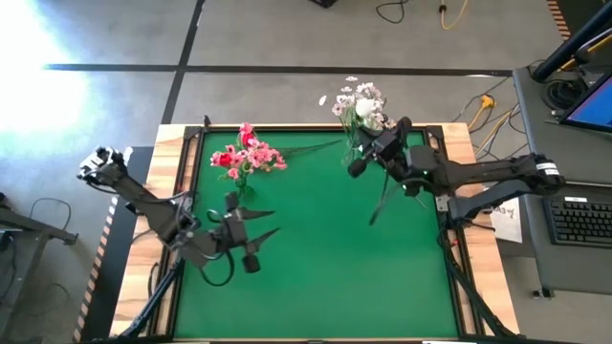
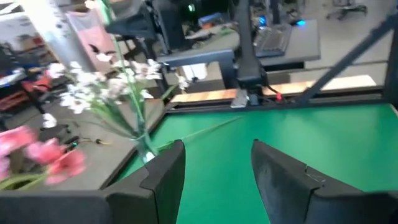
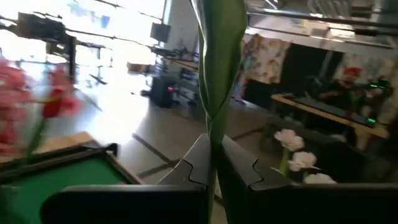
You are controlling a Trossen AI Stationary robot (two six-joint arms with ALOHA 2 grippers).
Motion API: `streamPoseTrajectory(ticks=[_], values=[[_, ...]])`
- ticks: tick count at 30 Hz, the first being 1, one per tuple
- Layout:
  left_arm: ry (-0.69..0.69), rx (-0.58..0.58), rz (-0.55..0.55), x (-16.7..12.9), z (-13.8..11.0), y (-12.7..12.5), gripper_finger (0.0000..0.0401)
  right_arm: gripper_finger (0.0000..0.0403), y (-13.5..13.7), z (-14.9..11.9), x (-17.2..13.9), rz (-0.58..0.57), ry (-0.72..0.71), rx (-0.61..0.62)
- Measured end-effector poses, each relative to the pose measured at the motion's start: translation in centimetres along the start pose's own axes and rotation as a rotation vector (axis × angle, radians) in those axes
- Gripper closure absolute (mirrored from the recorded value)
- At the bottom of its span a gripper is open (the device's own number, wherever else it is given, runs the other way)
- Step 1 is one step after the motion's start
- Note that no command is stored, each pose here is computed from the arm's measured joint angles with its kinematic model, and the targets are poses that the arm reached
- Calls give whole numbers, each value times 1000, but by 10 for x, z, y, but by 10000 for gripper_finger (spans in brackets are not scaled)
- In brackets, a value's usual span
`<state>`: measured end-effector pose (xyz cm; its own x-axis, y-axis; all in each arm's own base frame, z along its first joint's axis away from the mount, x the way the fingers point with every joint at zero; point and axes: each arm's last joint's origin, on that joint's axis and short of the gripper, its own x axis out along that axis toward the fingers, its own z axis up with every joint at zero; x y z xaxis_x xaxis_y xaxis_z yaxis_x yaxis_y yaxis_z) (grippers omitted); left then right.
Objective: Sort flowers into vase by color
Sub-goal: Put the bottom white flower into the transparent vase
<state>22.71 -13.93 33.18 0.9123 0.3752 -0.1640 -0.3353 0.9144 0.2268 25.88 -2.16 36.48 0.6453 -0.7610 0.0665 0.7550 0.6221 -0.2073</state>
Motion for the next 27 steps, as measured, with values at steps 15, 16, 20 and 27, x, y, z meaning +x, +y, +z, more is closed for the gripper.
streamPoseTrajectory(ticks=[15,16,20,27], values=[[-71,-67,167,-46,2,16,232,390,-37,-23,42,-159,50,119],[-72,-66,176,-48,2,17,232,390,-38,-26,44,-165,57,113],[-76,-67,201,-52,3,22,232,390,-36,-36,51,-178,84,108],[-74,-62,209,-54,3,26,232,390,-27,-47,60,-177,111,85]])
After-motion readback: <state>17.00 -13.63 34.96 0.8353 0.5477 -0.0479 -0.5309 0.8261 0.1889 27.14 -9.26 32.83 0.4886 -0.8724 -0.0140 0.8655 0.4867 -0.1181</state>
